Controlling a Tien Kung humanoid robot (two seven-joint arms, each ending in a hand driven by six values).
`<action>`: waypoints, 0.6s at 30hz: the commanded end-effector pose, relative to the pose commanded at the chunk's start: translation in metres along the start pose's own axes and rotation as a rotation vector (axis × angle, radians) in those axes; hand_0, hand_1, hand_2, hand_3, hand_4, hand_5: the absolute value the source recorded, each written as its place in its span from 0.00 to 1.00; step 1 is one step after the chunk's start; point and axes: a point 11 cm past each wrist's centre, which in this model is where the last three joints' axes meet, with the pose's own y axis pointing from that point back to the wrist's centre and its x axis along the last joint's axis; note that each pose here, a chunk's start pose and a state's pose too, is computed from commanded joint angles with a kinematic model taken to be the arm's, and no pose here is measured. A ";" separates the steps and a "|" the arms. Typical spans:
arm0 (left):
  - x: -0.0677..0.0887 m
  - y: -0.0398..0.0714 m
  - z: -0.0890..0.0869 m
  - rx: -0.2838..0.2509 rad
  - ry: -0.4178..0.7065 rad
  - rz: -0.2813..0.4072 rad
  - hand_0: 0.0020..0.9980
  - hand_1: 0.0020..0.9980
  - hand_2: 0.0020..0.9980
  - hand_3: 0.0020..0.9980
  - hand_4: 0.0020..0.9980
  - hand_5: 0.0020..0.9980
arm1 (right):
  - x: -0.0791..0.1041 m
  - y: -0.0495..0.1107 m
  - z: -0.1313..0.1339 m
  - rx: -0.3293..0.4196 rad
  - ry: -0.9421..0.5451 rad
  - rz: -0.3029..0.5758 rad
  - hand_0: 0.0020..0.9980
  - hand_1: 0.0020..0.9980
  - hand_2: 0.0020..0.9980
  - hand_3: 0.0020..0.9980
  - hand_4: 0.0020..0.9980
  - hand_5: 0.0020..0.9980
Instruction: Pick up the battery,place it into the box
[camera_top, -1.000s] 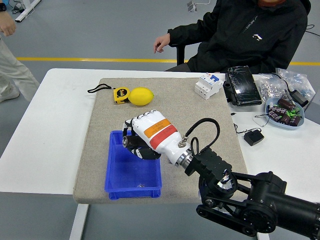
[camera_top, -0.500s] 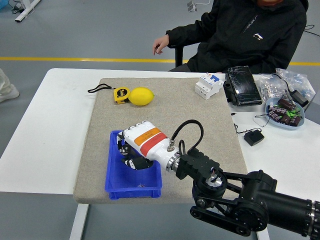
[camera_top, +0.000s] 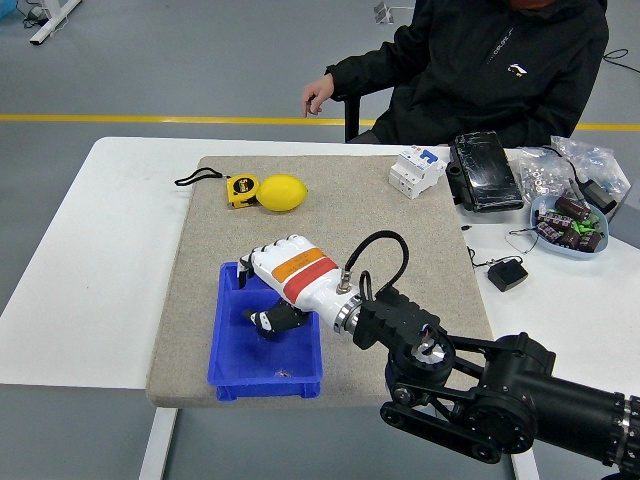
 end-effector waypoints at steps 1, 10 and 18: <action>0.000 0.000 0.000 0.001 0.001 0.001 0.73 0.69 0.65 0.59 0.63 0.54 | 0.006 -0.002 -0.002 0.002 -0.006 0.017 0.41 0.51 0.59 0.54 0.80 0.24; 0.000 0.000 -0.001 -0.002 0.010 0.001 0.73 0.69 0.65 0.58 0.63 0.55 | 0.032 0.014 0.039 -0.079 0.025 0.052 0.41 0.51 0.59 0.54 0.84 0.27; -0.004 0.000 0.002 -0.013 0.020 -0.004 0.73 0.69 0.65 0.58 0.63 0.55 | 0.006 0.050 0.097 -0.207 0.071 -0.044 0.41 0.51 0.59 0.54 0.84 0.27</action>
